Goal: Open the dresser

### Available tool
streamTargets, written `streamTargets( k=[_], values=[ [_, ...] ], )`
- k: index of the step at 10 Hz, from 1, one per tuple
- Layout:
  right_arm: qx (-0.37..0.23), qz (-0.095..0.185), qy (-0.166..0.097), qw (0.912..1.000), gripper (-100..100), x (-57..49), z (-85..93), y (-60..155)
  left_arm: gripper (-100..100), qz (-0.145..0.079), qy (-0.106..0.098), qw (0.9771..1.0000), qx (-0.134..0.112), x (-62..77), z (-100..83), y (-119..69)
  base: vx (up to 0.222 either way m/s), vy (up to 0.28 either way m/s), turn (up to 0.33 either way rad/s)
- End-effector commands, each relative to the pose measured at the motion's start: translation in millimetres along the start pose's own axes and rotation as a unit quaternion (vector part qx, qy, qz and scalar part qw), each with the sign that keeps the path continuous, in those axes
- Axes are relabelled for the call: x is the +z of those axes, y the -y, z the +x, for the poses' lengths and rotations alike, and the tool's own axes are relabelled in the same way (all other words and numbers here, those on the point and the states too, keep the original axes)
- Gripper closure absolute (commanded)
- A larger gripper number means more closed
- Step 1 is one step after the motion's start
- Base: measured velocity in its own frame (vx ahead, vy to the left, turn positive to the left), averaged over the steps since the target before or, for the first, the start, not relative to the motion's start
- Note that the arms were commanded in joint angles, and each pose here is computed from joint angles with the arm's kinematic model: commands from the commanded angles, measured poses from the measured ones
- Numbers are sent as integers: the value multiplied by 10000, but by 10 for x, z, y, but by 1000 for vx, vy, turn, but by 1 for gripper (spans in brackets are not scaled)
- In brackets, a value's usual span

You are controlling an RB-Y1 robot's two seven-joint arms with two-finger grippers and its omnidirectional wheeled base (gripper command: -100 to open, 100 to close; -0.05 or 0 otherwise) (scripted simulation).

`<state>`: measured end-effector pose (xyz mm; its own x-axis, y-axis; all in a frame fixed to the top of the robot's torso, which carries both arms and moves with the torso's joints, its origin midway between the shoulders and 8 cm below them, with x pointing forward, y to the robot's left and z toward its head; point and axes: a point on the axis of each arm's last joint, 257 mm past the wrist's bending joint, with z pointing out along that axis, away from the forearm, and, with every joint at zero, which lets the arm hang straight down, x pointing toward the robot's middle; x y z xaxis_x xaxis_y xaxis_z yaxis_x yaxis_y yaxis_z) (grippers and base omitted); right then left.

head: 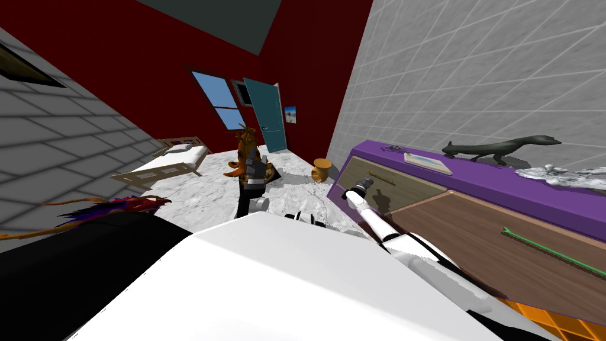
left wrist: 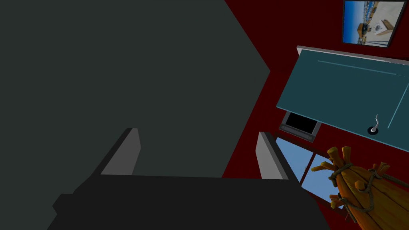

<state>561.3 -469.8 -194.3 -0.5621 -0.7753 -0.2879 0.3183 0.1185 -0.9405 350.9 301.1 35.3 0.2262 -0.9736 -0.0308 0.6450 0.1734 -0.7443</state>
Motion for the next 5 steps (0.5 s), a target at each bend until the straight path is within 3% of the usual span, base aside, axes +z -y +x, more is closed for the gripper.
streamTargets(
  k=[1,5],
  values=[
    [-3,-57,129,9999,-100,35,-70,-3,0,0,0,10000,1,0,0,0,-15,-28,35],
    [-63,-229,593,9980,-100,131,-338,8,0,-1,-1,10000,2,0,-1,0,-16,-89,52]
  ],
)
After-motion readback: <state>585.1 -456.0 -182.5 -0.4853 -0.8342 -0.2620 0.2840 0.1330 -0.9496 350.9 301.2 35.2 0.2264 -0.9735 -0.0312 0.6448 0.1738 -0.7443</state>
